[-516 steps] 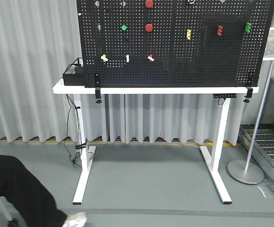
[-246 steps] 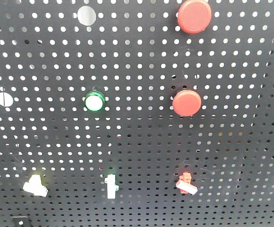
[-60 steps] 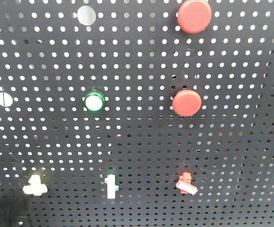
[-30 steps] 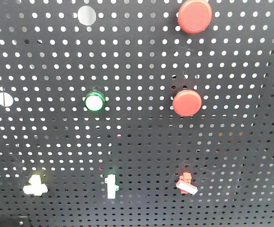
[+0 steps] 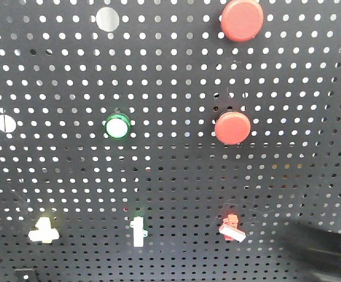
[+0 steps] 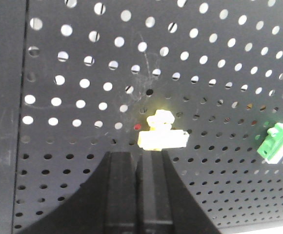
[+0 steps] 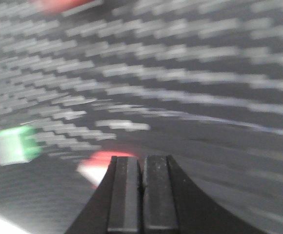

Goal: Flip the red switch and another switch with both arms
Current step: 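Move the right gripper to the red-and-white switch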

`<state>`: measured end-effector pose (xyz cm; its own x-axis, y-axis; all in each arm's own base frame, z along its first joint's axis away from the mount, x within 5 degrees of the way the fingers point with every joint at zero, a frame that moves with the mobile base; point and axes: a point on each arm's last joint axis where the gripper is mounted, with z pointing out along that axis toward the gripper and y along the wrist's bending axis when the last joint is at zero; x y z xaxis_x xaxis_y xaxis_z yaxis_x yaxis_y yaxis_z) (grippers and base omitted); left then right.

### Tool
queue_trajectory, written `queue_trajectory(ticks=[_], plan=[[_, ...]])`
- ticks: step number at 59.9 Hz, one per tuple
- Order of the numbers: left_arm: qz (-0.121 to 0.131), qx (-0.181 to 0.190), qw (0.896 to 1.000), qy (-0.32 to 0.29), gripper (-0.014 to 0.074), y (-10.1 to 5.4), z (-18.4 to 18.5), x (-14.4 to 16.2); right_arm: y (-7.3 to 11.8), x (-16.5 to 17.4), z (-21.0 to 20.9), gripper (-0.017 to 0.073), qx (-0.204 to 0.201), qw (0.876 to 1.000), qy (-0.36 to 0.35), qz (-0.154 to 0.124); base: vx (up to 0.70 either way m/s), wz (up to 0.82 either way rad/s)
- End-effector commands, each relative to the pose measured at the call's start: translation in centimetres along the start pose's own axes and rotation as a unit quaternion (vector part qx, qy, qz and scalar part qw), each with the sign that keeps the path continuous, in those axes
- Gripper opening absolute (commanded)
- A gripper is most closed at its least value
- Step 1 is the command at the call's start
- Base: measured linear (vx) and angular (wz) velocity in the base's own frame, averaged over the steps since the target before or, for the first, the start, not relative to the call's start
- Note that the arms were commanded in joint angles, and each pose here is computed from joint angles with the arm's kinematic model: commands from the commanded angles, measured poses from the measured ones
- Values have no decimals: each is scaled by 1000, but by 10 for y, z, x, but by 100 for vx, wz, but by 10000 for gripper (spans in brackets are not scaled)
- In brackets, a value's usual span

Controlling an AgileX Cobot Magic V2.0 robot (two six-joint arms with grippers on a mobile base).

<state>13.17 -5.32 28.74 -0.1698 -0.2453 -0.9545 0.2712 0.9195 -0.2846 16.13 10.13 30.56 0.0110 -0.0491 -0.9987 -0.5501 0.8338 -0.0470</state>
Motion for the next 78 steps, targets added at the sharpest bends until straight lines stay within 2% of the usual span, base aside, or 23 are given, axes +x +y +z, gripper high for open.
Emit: queue_trajectory(ticks=[1,12,21,28,35,43,49,57,68,78], plan=[[3,-8,999,-35,2,-1,0,-13,6,-22,20,-6,-19,997,-69,-23,0,0],[3,-8,999,-35,2,-1,0,-13,6,-28,44,-6,-20,997,-77,-16,0,0],[3,-11,999,-38,2,-1,0,-14,5,-18,51,-6,-17,999,-47,-3,0,0],[3,-16,999,-45,2,0,-1,-15,3,-2,55,-6,-5,1000,23,20,0,0],[3,-23,998,-54,2,2,-1,-16,7,10,54,-6,-11,995,93,21,0,0],[3,-32,997,-64,2,3,-1,-18,12,25,50,-6,-18,984,175,23,0,0],[3,-34,997,-68,2,4,-1,-19,16,29,47,-6,-25,978,204,19,0,0],[3,-34,997,-66,2,4,-1,-19,16,24,48,-6,-27,983,179,19,0,0],[2,-31,998,-63,2,3,-1,-18,16,-3,47,-6,-30,998,55,23,0,0],[2,-28,998,-60,2,3,-1,-18,16,-15,46,-6,-31,999,-5,25,0,0]])
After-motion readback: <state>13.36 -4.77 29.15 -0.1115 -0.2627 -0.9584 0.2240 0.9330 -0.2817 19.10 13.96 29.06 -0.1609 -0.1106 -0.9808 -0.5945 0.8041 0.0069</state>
